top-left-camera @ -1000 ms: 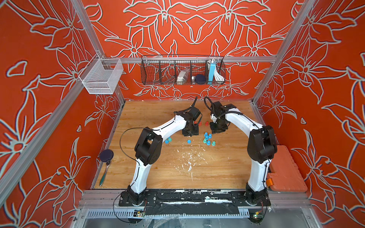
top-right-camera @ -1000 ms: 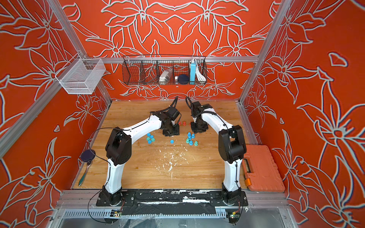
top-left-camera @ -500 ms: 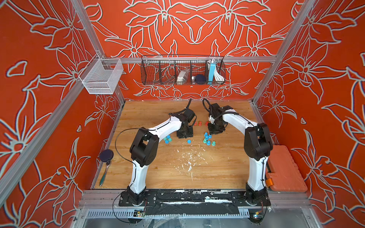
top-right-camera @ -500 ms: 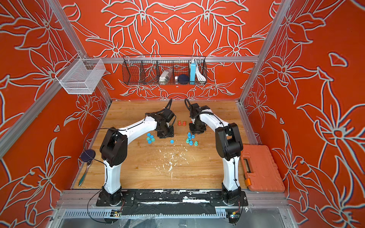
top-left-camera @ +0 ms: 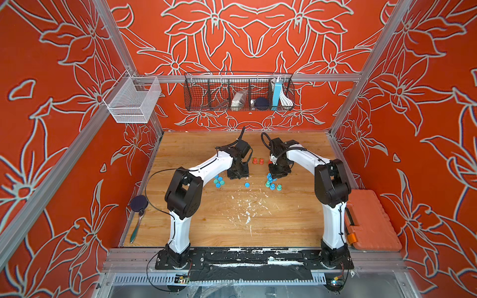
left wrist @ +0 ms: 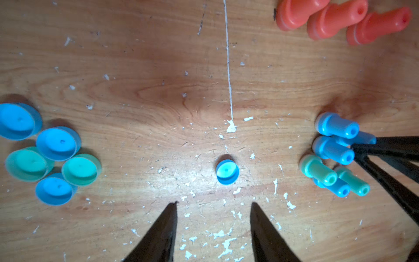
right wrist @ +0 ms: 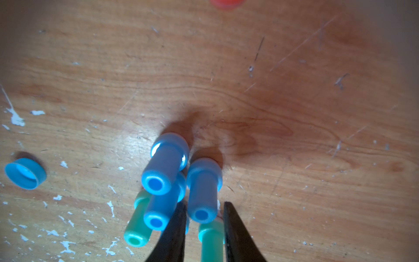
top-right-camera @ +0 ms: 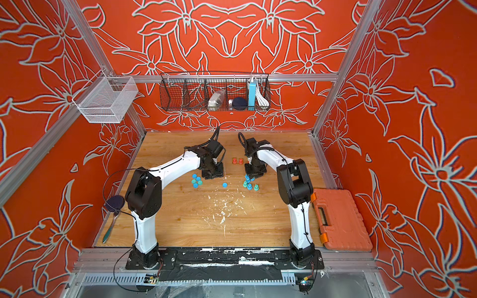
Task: Close the stamp cap
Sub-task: Pick up the stamp from the center of the board, then close the cover of the stamp.
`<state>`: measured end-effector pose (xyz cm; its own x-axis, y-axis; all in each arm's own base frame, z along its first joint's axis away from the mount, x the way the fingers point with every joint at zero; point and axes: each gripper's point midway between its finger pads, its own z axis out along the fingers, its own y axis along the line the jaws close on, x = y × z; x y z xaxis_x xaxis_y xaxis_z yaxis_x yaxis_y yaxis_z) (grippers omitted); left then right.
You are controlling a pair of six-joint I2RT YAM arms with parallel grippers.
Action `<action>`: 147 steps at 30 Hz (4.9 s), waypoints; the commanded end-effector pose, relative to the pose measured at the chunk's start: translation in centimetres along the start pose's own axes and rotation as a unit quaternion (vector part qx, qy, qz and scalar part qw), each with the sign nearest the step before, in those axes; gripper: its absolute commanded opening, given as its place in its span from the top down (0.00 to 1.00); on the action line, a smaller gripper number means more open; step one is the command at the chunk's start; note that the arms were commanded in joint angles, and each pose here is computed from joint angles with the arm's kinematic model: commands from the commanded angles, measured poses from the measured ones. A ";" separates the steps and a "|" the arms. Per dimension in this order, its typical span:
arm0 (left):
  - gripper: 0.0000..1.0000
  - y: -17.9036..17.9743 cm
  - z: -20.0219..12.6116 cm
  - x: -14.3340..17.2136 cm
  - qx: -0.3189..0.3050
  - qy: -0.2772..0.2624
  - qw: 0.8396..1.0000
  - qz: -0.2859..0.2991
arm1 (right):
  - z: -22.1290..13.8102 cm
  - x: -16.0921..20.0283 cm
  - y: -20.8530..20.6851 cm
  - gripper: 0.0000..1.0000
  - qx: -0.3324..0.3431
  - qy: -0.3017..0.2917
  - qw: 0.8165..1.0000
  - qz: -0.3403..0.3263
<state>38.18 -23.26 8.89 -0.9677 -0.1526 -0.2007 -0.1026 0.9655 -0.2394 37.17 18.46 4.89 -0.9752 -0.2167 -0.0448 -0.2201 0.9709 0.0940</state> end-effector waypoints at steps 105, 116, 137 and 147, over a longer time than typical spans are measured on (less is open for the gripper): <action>0.50 10.7 -3.7 2.0 -0.028 -0.027 0.996 -0.075 | 2.4 1.9 15.2 0.84 0.004 0.067 0.986 -0.151; 0.50 10.9 -3.7 1.9 -0.029 -0.027 0.996 -0.076 | 2.7 2.3 14.5 0.84 0.028 0.069 0.984 -0.161; 0.50 10.8 -3.7 1.9 -0.025 -0.029 0.996 -0.078 | 1.3 3.5 15.6 0.85 0.036 0.062 0.981 -0.181; 0.50 10.8 -3.8 1.8 -0.025 -0.029 0.996 -0.076 | 3.1 3.4 15.4 0.83 0.043 0.103 0.978 -0.177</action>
<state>34.57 -12.82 8.89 -0.9288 -0.3088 -0.2049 -0.2629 0.9387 -0.2231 31.18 33.64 4.71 -0.8284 -0.5569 0.0595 -0.5559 0.8305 0.0348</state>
